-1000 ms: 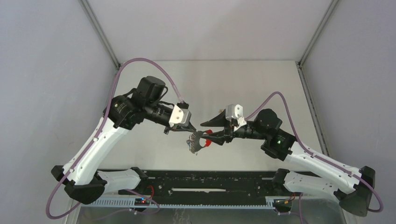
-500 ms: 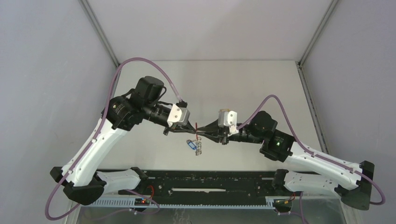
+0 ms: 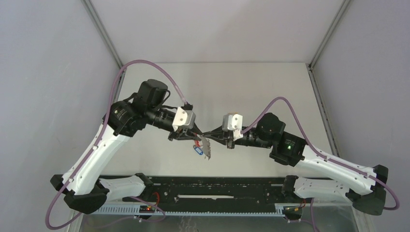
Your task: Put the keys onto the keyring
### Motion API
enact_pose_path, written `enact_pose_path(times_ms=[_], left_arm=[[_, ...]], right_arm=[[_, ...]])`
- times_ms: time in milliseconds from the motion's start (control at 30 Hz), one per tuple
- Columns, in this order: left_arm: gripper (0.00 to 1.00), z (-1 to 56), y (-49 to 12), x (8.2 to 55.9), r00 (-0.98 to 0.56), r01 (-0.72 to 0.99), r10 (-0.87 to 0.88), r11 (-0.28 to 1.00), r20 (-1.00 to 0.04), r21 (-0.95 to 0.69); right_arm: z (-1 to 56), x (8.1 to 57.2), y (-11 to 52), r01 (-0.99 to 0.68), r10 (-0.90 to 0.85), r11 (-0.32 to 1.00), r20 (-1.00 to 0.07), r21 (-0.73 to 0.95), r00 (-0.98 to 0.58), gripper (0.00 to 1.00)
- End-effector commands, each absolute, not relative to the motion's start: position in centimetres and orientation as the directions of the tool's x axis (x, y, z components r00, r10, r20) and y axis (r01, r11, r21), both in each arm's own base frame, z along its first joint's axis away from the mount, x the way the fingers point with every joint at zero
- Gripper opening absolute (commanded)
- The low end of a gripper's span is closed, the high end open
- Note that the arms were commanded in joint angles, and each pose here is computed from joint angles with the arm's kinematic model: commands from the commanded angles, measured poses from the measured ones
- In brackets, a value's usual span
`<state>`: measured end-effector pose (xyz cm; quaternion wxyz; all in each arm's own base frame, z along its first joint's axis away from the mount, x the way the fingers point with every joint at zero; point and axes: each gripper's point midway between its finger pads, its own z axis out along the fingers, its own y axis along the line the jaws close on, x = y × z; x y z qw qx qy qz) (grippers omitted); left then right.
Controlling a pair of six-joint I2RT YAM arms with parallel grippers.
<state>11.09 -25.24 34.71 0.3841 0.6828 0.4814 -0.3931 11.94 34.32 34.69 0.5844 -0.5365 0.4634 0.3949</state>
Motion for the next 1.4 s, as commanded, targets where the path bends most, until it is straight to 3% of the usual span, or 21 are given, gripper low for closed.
enact_pose_path(times_ms=[0, 100, 233, 433, 1033, 1367], left_arm=[[0.41, 36.8, -25.4, 10.7, 0.254, 0.957, 0.290, -0.214, -0.923, 0.197], [0.56, 36.3, -25.0, 10.5, 0.253, 0.960, 0.290, -0.192, -0.923, 0.202], [0.59, 36.1, -24.6, 10.6, 0.260, 0.963, 0.277, -0.150, -0.925, 0.225], [0.55, 36.3, -24.7, 12.3, 0.237, 0.970, 0.256, -0.011, -0.937, 0.242], [0.39, 36.2, -24.4, 7.7, 0.135, 0.979, 0.201, -0.180, -0.970, 0.098], [0.30, 37.1, -24.8, 9.1, 0.126, 0.989, 0.183, -0.101, -0.975, 0.109]], right_arm=[[36.4, 11.9, 34.1, -0.972, 0.003, 0.137, -0.982, -0.188, 0.191, 0.00], [37.5, 11.3, 34.0, -0.981, 0.071, 0.125, -0.985, -0.151, 0.160, 0.00], [38.6, 10.4, 33.5, -0.989, 0.153, 0.095, -0.980, -0.114, 0.128, 0.00], [39.9, 8.9, 32.9, -0.995, 0.258, 0.049, -0.961, -0.086, 0.096, 0.00], [40.6, 9.1, 33.6, -0.996, 0.363, 0.083, -0.929, -0.044, 0.071, 0.00], [40.4, 8.7, 33.9, -0.997, 0.359, 0.062, -0.931, -0.045, 0.064, 0.00]])
